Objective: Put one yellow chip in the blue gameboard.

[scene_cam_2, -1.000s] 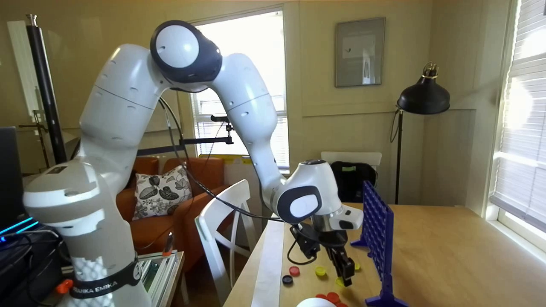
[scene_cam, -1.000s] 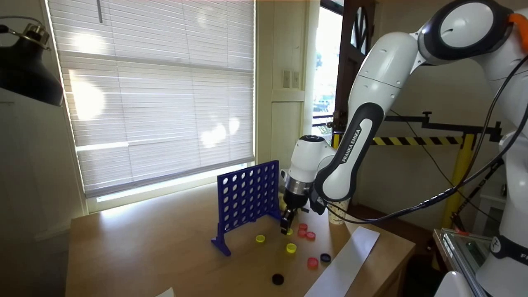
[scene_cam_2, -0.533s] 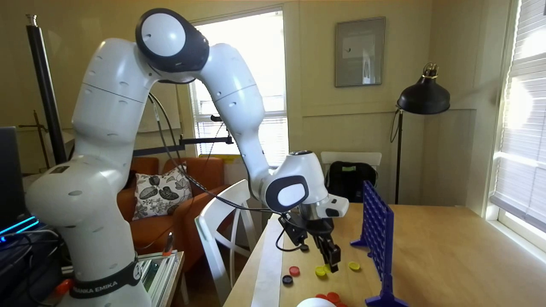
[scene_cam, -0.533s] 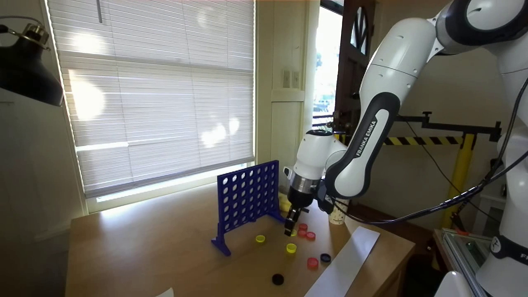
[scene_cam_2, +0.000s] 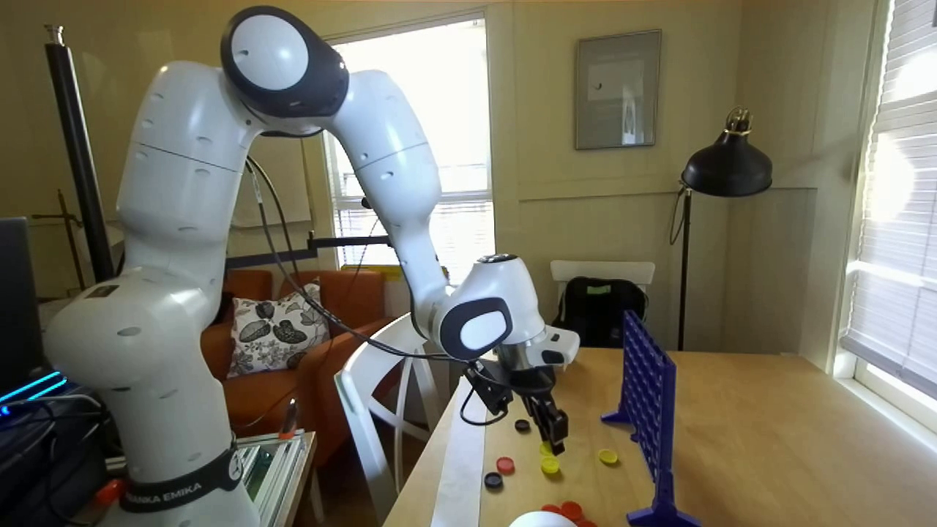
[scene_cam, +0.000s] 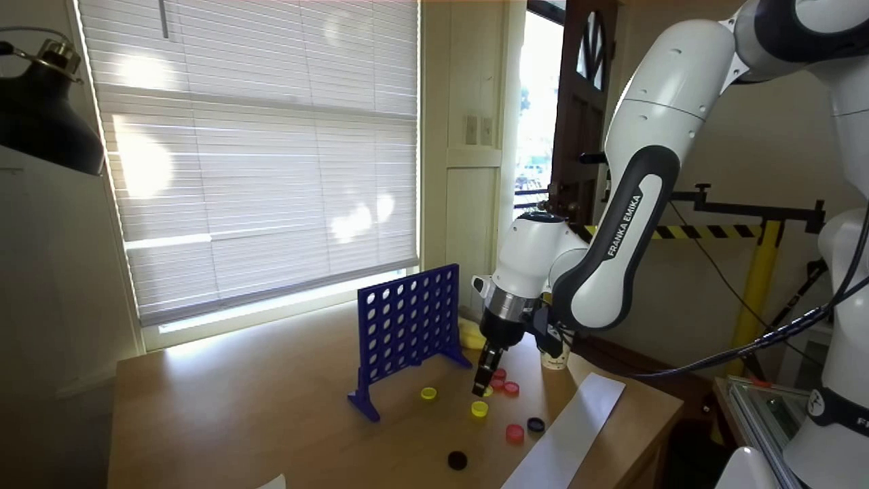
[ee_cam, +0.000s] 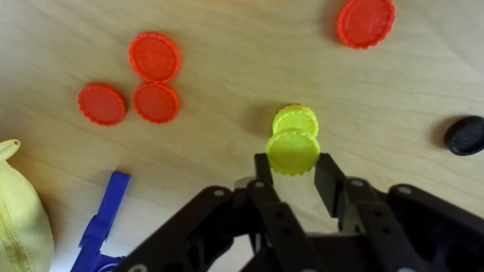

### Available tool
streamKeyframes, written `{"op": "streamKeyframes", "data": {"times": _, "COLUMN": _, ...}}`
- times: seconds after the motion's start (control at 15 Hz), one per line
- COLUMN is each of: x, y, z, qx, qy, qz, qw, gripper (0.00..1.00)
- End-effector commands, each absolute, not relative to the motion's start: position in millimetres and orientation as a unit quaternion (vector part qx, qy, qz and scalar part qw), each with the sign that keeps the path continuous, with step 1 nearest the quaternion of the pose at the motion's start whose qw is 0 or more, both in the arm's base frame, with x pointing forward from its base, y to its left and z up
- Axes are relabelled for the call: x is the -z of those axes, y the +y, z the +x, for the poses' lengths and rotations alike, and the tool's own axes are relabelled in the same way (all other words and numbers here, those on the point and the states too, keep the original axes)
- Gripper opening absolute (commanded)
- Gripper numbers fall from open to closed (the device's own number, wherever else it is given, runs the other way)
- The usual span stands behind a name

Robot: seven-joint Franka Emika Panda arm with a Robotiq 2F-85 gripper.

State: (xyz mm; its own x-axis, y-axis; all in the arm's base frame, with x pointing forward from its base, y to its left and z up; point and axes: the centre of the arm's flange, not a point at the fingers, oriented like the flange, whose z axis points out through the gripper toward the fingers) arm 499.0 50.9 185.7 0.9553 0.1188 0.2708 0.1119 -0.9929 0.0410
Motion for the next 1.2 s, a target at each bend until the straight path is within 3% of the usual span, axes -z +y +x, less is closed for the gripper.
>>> {"op": "streamKeyframes", "data": {"times": 0.0, "x": -187, "y": 55, "z": 487, "qx": -0.146, "qy": 0.07, "qz": 0.987, "qw": 0.002, "gripper": 0.1}}
{"op": "streamKeyframes", "data": {"times": 1.13, "x": -170, "y": 49, "z": 495, "qx": -0.15, "qy": 0.066, "qz": 0.986, "qw": -0.001, "gripper": 0.1}}
